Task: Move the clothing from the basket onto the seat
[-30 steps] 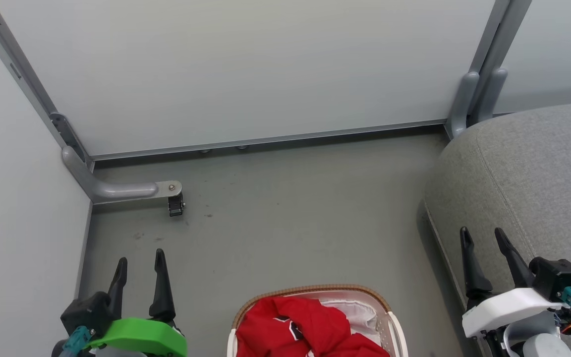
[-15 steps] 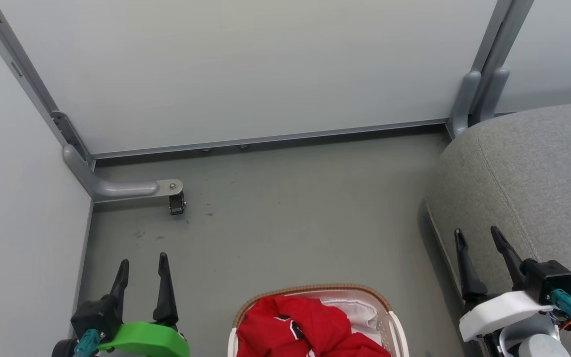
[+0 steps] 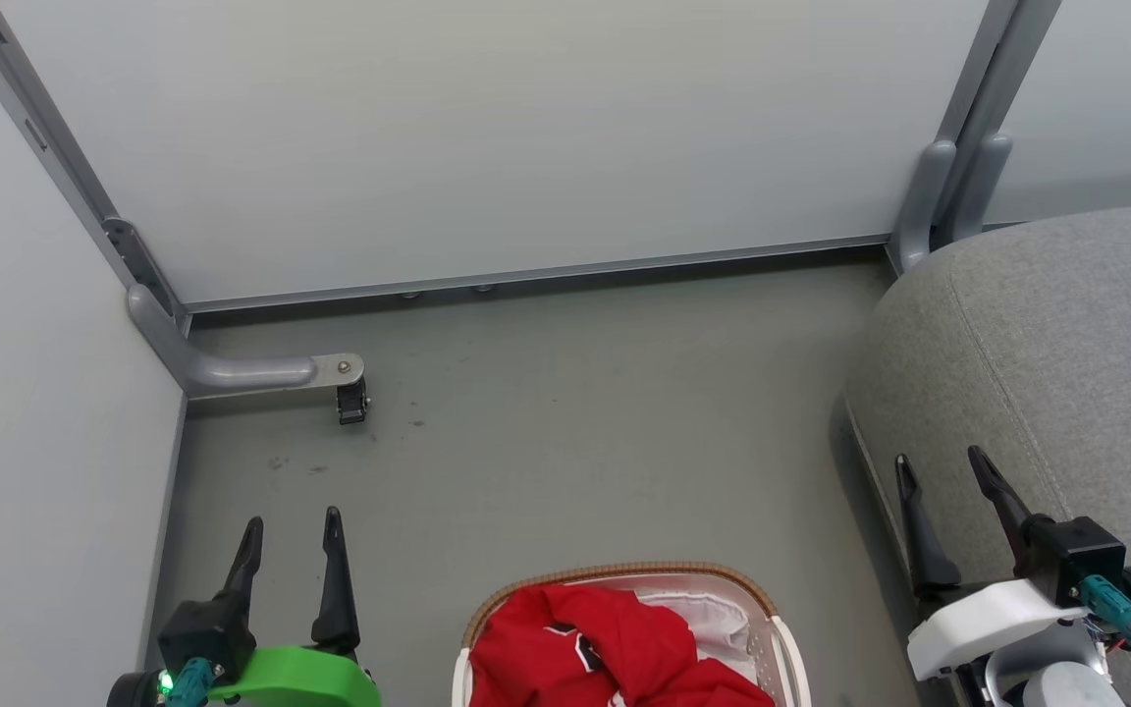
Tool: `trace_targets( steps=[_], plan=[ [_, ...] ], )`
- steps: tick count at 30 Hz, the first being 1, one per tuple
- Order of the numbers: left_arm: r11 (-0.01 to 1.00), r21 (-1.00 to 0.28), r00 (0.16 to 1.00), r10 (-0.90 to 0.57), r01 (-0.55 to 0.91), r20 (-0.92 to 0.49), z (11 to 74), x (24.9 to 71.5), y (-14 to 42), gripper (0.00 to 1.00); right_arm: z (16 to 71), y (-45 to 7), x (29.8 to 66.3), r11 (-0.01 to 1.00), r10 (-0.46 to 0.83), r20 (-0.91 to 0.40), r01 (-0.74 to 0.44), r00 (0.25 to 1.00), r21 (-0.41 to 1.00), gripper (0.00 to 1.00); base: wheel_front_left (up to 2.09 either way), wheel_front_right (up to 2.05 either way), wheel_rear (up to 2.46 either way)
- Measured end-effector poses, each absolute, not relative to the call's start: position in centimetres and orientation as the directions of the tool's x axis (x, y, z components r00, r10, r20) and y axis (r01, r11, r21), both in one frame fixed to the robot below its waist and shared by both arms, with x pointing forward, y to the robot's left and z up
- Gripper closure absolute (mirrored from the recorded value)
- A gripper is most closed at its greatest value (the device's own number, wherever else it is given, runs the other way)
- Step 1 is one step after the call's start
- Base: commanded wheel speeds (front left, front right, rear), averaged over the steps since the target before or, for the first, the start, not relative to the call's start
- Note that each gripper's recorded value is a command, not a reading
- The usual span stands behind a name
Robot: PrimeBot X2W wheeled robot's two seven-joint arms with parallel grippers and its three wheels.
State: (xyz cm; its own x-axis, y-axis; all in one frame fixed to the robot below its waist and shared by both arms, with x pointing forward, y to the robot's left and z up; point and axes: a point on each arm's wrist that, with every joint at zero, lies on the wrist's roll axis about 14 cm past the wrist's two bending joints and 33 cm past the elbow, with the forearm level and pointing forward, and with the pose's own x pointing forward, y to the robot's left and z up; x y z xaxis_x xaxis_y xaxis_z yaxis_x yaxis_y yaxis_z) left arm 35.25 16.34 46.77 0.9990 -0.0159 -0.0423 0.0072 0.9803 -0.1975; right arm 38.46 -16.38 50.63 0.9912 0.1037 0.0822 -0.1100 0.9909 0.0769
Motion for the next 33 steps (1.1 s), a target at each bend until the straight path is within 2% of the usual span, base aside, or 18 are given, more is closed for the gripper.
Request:
trace_targets(
  steps=[21, 27, 33],
  plan=[
    [0.981, -0.192, 0.999, -0.026, 0.017, -0.04, 46.8, 35.0, 16.1, 0.0, 50.7, -16.3, 38.1, 0.991, 0.107, 0.083, -0.113, 0.991, 0.073, 0.0, 0.0, 0.0, 0.0],
    [0.983, -0.173, 0.996, -0.078, 0.069, -0.049, 46.5, 35.2, 14.8, 0.0, 50.4, -16.5, 38.2, 0.992, 0.101, 0.076, -0.106, 0.992, 0.067, 0.0, 0.0, 0.0, 0.0],
    [0.972, -0.132, 0.98, -0.2, 0.195, -0.024, 47.3, 38.1, 11.8, 0.0, 50.6, -17.8, 39.7, 0.996, 0.064, 0.084, -0.069, 0.994, 0.054, 0.0, 0.0, 0.0, 0.0]
  ],
)
